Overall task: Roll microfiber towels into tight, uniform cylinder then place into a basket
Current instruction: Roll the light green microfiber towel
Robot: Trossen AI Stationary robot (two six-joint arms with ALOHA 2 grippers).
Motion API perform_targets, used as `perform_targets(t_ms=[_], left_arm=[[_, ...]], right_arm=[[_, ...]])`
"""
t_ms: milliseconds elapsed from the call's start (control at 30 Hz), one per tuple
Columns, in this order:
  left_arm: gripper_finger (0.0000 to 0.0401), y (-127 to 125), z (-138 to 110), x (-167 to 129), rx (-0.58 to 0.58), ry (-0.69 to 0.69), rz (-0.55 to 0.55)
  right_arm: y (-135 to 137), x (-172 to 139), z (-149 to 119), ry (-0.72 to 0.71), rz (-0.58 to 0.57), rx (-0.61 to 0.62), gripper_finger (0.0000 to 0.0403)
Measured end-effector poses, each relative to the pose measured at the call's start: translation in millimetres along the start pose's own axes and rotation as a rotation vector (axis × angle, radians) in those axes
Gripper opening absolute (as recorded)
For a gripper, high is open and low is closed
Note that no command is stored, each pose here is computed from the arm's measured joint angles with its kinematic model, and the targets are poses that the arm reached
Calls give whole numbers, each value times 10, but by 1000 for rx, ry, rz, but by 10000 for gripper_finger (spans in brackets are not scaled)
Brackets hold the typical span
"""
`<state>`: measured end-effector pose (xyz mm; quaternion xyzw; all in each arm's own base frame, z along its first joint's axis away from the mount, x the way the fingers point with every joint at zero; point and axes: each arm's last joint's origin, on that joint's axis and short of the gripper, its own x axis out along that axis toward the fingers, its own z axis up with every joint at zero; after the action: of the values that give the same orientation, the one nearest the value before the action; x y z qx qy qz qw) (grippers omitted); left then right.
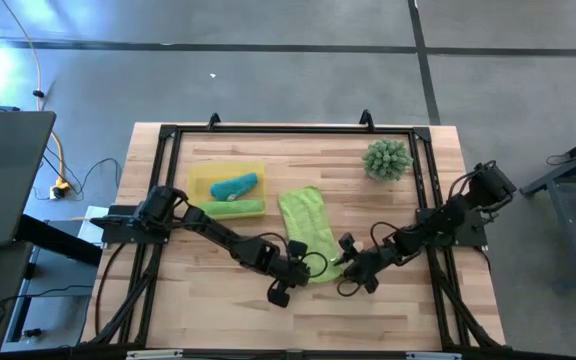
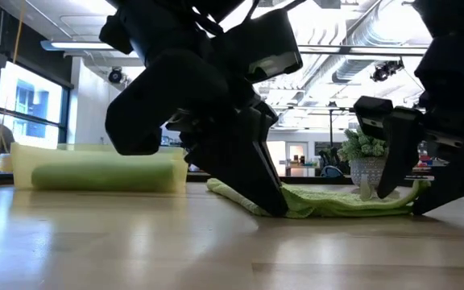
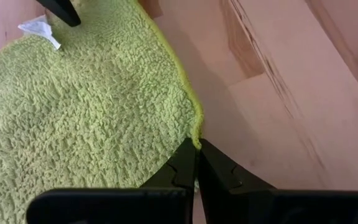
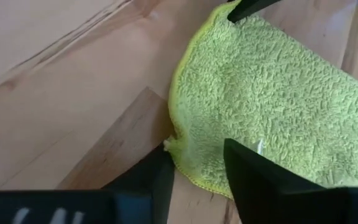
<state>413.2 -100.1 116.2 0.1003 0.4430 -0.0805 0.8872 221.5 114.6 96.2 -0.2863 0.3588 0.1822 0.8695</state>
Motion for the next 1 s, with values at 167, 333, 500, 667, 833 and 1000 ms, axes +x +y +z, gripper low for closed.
perform_targets(t_ms=[167, 333, 500, 667, 833, 1000], left_arm=[[1, -46, 5, -4, 15, -4, 1], [1, -59, 19, -6, 54, -17, 0], [1, -71, 64, -64, 64, -38, -2], [1, -76, 102, -170, 42, -36, -9], [1, -76, 90, -259, -36, 6, 0], [1, -49, 97, -348, -181, 21, 75]], right_arm=[[13, 2, -10, 2, 34, -2, 70], [1, 8, -31, 11, 82, 133, 7], [-38, -4, -21, -10, 112, 320, 3], [-142, -64, 39, -89, 188, 405, 1], [-309, -94, 107, -130, 173, 530, 1], [-443, -78, 173, -157, 139, 593, 0]])
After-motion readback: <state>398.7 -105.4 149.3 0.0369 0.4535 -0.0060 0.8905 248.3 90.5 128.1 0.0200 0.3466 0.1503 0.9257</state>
